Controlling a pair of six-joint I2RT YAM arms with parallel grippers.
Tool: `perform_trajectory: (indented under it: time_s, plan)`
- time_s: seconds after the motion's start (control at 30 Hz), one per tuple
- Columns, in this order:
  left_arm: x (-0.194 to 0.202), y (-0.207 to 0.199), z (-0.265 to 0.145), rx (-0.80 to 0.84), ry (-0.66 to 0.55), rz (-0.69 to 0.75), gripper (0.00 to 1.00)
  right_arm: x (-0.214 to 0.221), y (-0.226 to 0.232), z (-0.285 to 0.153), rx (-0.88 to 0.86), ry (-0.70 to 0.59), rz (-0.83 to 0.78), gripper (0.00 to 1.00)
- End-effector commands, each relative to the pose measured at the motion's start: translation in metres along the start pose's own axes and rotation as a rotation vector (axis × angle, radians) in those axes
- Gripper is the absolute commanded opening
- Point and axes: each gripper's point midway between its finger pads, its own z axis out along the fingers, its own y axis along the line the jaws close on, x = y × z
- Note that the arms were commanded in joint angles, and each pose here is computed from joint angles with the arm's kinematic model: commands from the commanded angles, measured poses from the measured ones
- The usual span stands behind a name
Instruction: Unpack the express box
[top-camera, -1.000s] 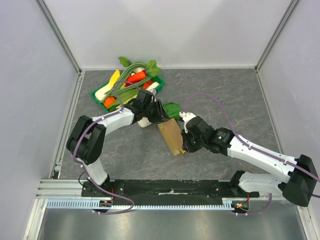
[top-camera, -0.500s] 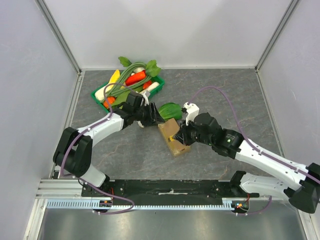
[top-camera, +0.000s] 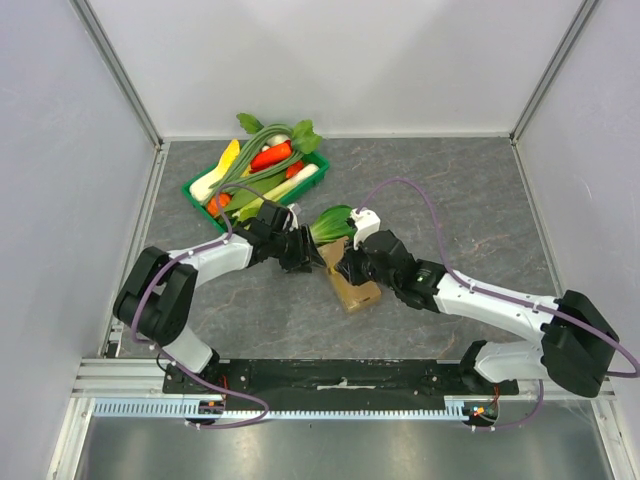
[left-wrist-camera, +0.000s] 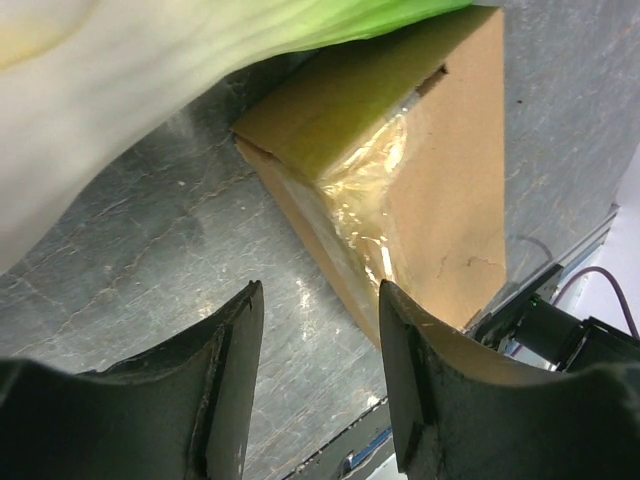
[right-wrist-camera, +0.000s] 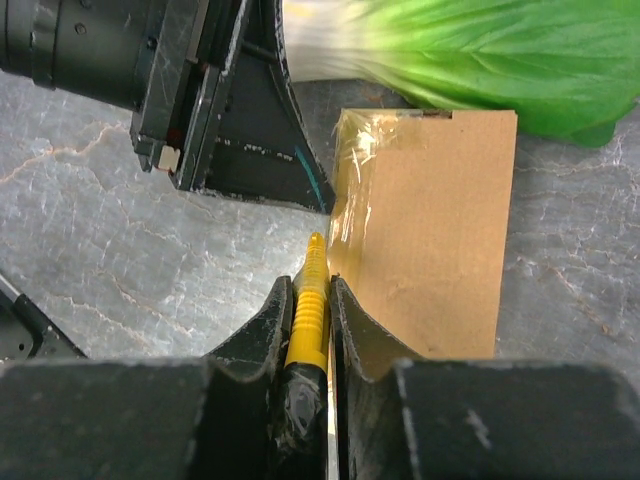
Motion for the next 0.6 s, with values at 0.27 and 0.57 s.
perform_trajectory:
  time_s: [0.27, 0.57]
  plan:
    - [0.0, 0.026, 0.008, -0.115, 0.006, 0.031, 0.52, -0.021, -0.006, 0.016, 0.055, -0.111, -0.013, 0.0]
    - [-0.003, 0.025, 0.007, -0.125, -0.002, 0.036, 0.51, -0.007, -0.001, 0.023, 0.02, -0.066, -0.005, 0.0]
